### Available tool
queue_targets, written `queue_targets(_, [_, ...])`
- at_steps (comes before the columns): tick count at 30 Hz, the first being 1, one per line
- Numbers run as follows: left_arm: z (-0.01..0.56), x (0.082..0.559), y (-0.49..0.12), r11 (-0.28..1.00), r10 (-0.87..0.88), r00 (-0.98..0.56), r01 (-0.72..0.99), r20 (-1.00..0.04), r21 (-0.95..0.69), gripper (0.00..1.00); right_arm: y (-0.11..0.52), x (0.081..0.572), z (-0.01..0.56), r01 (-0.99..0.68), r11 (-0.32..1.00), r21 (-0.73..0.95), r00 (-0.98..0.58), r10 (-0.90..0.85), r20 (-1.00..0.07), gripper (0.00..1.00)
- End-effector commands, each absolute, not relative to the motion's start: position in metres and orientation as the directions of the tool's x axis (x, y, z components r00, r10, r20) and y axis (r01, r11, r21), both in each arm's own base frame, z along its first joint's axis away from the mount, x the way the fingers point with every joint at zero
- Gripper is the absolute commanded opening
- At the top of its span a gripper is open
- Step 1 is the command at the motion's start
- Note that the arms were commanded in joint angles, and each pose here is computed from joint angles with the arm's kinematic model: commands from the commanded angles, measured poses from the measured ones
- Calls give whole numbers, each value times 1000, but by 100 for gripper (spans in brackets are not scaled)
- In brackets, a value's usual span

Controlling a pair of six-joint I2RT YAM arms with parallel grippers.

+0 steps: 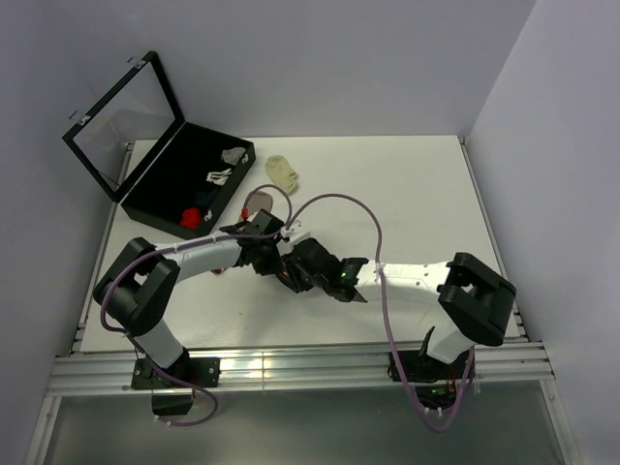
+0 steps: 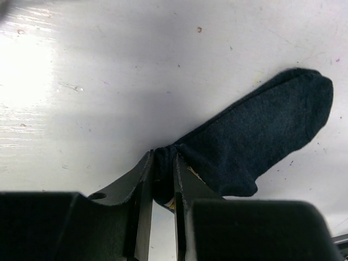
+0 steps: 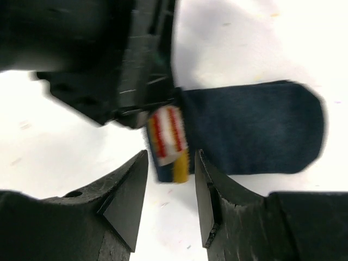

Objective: Roll the socks
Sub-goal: Roll the sock at the center of the board.

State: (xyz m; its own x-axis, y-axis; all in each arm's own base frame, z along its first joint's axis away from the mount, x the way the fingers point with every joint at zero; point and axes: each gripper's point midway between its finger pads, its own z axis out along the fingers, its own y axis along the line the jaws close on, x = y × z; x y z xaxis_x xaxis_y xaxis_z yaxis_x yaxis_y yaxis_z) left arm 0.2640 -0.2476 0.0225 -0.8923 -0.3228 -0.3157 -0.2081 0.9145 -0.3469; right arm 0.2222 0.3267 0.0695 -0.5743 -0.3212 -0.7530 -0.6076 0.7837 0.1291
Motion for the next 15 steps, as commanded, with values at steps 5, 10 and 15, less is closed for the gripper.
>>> queue_targets(5, [10, 257, -239, 950, -254, -919, -177, -302, -259, 8, 338, 225, 51, -643, 756, -127, -451, -507, -735, 47])
queue_targets(10, [8, 256, -238, 950, -255, -920, -181, -297, -254, 8, 343, 214, 43, -664, 737, -124, -441, -520, -732, 47])
queue_targets(15, [7, 255, -239, 947, -260, -920, -185, -292, -262, 8, 339, 215, 51, -650, 753, -103, -429, -476, -768, 47])
